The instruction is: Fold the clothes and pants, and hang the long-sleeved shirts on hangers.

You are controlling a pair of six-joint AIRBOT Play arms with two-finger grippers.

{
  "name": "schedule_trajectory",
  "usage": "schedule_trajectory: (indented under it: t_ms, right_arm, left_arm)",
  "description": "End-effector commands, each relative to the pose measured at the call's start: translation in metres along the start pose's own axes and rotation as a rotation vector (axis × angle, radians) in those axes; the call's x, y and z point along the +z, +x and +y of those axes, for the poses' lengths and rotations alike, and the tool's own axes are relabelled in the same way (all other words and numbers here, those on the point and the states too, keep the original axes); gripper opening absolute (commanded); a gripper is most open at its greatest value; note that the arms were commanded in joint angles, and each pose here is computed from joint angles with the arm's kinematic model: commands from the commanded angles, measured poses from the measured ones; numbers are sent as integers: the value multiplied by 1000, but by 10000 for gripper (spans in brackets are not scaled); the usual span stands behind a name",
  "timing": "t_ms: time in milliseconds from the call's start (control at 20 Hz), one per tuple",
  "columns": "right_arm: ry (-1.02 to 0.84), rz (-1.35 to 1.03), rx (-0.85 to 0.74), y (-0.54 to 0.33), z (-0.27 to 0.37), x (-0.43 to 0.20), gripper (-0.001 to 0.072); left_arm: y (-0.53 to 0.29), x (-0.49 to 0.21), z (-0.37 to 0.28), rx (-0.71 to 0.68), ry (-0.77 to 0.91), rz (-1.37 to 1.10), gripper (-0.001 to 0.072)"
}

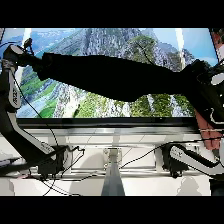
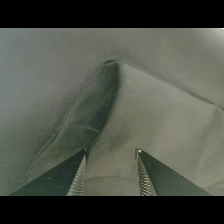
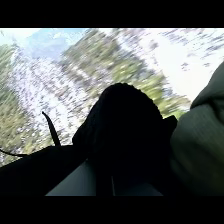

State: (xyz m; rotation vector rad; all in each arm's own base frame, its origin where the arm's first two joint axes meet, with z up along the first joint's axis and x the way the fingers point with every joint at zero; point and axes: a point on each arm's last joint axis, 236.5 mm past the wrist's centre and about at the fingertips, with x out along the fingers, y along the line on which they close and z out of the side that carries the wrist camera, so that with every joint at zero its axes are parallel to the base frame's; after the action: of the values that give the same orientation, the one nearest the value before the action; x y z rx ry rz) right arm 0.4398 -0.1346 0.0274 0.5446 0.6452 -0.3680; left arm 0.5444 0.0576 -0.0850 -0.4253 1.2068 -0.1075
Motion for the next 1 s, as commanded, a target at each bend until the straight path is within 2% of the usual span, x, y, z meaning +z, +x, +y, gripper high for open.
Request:
schedule_trajectory:
  t_ms: [0,450,650,700,750,800,950]
  right_arm:
    - [0,20,-2,0,0,-5,19]
    - [0,19,-2,0,0,-4,19]
    - [0,19,-2,0,0,-4,19]
    - [0,19,-2,0,0,-4,19]
    - [0,19,-2,0,0,-4,19]
    - [0,19,-2,0,0,-4,19]
    - [0,19,-2,0,0,-5,19]
  left_arm:
    - [-2,0,-5,-8,9,7,378]
    - [-2,-8,-6,-15,14,41,372]
    - [0,-21,-8,-29,69,96,343]
    - [0,-19,-7,-27,69,88,276]
    - [1,-18,-8,-27,69,85,121]
    - [1,-18,-8,-27,70,83,8]
    - [1,-15,-11,-37,65,71,12]
